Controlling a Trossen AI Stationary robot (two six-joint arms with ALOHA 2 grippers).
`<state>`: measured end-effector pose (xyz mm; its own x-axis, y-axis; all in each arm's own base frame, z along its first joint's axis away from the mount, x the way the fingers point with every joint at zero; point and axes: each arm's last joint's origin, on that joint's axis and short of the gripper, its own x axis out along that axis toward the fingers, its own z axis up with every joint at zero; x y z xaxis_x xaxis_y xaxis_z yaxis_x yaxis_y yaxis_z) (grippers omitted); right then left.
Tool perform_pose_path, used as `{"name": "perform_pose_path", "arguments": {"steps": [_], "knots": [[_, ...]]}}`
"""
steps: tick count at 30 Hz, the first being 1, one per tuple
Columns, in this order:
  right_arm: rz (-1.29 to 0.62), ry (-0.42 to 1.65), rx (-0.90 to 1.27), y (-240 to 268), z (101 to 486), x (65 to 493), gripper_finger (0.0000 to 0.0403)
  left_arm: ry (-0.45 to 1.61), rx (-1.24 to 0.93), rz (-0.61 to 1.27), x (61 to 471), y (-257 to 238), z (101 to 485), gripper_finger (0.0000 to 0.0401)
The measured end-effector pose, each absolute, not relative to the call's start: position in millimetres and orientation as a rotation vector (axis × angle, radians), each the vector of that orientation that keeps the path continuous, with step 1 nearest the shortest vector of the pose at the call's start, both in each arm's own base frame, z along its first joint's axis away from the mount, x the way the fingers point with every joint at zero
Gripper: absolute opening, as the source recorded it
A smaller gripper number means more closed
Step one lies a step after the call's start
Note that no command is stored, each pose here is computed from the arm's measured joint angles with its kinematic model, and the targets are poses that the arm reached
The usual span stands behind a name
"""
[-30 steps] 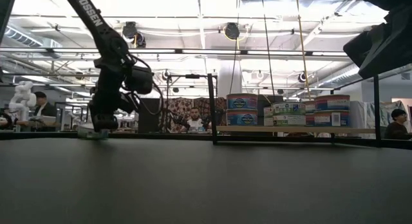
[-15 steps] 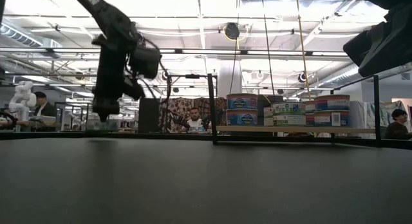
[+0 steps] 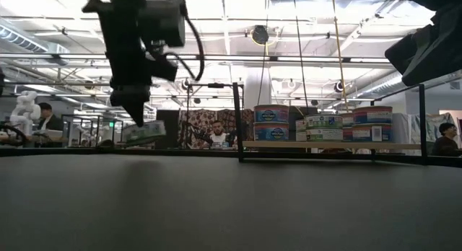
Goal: Stack canned seafood by type on shelf
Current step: Stack the green tuna can on top of the top green tuna cans on the shelf
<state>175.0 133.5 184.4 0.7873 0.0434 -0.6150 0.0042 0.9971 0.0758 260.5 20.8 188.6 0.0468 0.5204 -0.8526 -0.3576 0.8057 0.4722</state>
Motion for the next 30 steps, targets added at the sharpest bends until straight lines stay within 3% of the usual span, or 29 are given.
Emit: {"name": "perform_pose_path", "arguments": {"steps": [7, 12, 23, 30], "knots": [[0.021, 0.664, 0.074, 133.5, 184.4, 175.0, 0.0, 1.152, 0.061, 0.507, 283.5, -34.6, 183.3, 0.0], [0.021, 0.664, 0.073, 133.5, 184.4, 175.0, 0.0, 1.111, 0.092, 0.403, 309.1, -70.8, 176.3, 0.0], [0.02, 0.666, 0.074, 133.4, 184.3, 174.9, 0.0, 1.06, 0.371, 0.181, 409.2, -123.8, 181.0, 0.0], [0.021, 0.705, 0.068, 133.2, 181.4, 171.5, 0.0, 1.096, 0.498, 0.116, 443.4, -135.2, 181.8, 0.0]]}}
